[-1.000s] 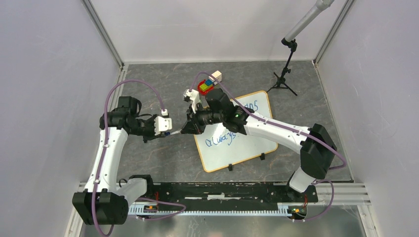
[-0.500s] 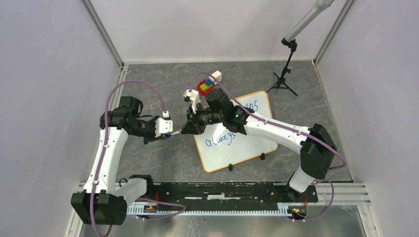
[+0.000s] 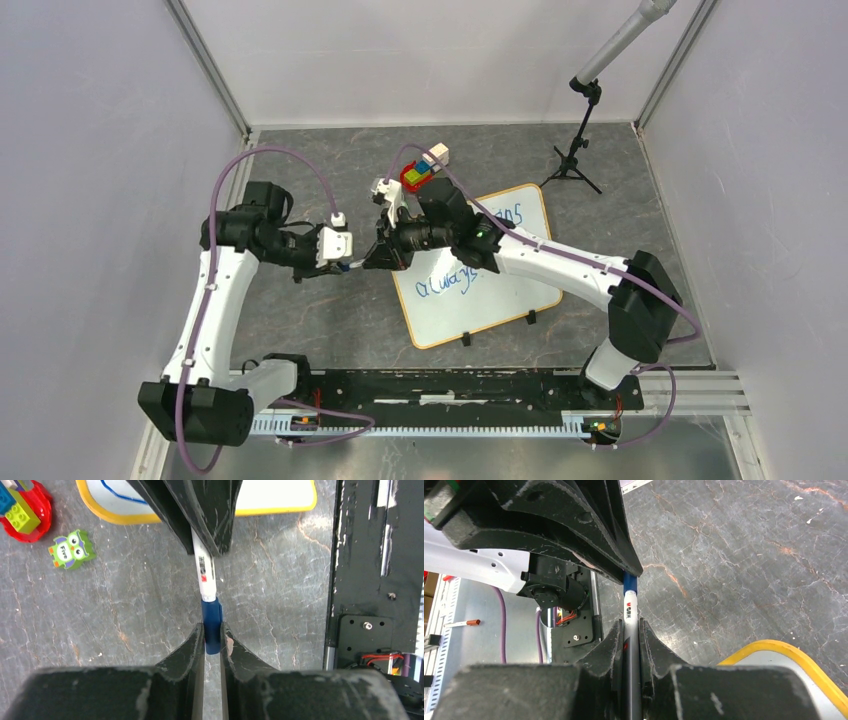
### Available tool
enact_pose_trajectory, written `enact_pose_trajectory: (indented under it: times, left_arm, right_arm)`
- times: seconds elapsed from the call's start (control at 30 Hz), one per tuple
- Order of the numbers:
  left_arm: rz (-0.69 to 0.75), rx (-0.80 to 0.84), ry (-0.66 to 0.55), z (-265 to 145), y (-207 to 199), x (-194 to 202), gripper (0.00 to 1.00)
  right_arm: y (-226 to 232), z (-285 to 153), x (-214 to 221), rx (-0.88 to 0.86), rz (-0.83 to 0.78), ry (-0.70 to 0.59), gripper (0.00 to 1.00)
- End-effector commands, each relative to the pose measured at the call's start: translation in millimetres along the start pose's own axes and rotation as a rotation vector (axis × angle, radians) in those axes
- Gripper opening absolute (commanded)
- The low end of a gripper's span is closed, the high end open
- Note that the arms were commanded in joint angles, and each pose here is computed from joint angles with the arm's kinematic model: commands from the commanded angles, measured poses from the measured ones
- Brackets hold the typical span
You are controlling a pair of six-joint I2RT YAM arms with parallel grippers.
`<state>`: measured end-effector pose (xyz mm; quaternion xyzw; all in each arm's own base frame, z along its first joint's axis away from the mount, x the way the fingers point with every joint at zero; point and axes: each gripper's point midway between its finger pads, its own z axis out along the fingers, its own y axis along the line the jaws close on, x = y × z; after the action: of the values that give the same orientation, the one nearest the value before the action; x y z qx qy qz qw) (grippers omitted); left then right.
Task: Write a sentence on the whiteboard
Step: Insert the whiteboard marker without the cap into the pen cap.
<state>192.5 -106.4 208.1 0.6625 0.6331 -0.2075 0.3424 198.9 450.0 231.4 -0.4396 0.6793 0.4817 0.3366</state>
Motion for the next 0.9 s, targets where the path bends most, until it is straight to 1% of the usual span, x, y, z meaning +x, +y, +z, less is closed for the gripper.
enact_pose_trajectory:
  times: [0.0,0.1,0.17,0.33,0.47,0.57,0.73,0.87]
  left_arm:
    - [0.014,-0.024,-0.069,-7.4,12.7,-35.7,0.03]
    - [-0.004,-0.030,-0.067,-7.2,19.6,-50.7,0.03]
    - [0.013,-0.025,-0.032,-4.9,21.7,-60.1,0.02]
    - [0.082,-0.032,0.033,8.2,25.6,-97.9,0.03]
    - [0.109,-0.099,0.066,19.9,41.7,-135.4,0.02]
    - [0.139,-0.108,0.070,36.0,45.7,-162.4,0.02]
    - [0.273,-0.105,0.083,71.3,34.1,-201.5,0.02]
    - [0.285,-0.110,0.104,95.0,37.2,-214.8,0.02]
  right_arm:
    - [16.1,-3.9,-14.2,-0.054,-0.041,-0.030,0.00]
    - [18.5,-11.0,-14.6,-0.070,-0.052,-0.041,0.00]
    - [14.5,-19.4,-17.0,-0.078,-0.050,-0.067,0.00]
    - [3.5,-56.5,-25.8,-0.102,-0.019,-0.157,0.00]
    - [-5.7,-89.1,-31.3,-0.082,-0.017,-0.226,0.00]
    - [-11.0,-109.2,-24.0,-0.071,-0.020,-0.243,0.00]
    - [-21.5,-132.1,-1.4,-0.028,-0.022,-0.250,0.00]
    - [-45.2,-156.9,11.2,0.074,0.000,-0.274,0.00]
